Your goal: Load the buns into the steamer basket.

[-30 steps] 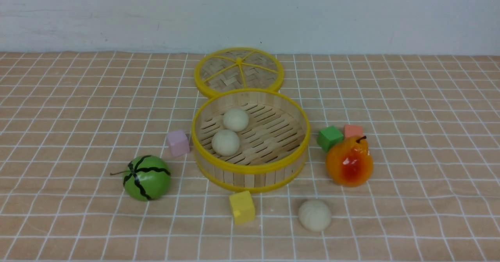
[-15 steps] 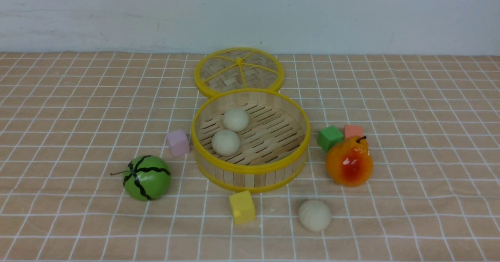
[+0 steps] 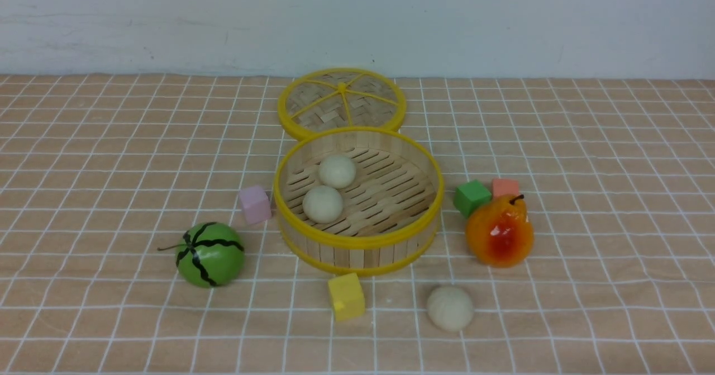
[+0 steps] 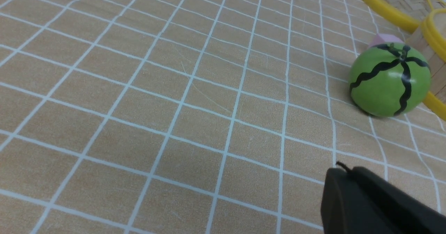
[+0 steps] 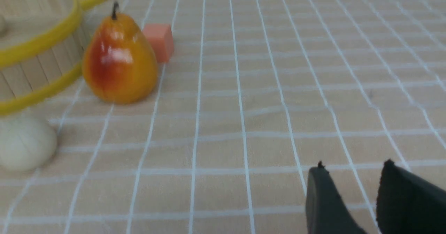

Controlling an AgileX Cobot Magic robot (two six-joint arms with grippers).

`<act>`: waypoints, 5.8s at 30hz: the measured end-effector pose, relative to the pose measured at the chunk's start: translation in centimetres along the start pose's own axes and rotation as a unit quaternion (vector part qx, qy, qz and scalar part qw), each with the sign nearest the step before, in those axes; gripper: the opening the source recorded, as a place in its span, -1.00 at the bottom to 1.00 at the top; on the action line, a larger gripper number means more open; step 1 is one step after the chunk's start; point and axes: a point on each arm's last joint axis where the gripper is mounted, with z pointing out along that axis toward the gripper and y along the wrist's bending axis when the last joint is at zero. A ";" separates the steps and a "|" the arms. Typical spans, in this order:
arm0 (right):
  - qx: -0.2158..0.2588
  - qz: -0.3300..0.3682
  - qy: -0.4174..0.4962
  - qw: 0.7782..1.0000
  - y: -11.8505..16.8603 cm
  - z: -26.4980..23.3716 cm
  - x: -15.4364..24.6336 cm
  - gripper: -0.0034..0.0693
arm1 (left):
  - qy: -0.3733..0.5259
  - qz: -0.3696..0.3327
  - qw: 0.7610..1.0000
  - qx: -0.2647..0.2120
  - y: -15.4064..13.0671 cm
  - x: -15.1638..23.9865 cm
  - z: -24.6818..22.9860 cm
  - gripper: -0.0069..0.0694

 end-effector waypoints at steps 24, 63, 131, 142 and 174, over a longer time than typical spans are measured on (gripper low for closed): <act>-0.067 0.167 -0.290 0.940 1.0 -5.8 -21.5 -0.25 | 0.000 0.000 1.000 0.000 0.0 0.0 0.0 -0.77; -0.195 -0.088 0.418 0.883 19.0 18.4 -12.7 -0.25 | 0.022 0.022 0.997 0.069 -0.8 0.3 -0.1 -0.67; -0.242 -0.151 0.293 0.912 27.1 32.0 -6.9 -0.59 | 0.022 0.022 0.997 0.070 -0.8 0.3 -0.1 -0.51; -0.239 -0.104 0.236 0.936 25.5 27.4 -16.6 0.54 | 0.022 0.022 0.997 0.070 -0.8 0.3 -0.1 -0.50; -0.122 -0.198 0.377 0.896 12.3 9.4 -23.6 -0.96 | 0.022 0.022 0.997 0.070 -0.8 0.3 -0.1 -0.44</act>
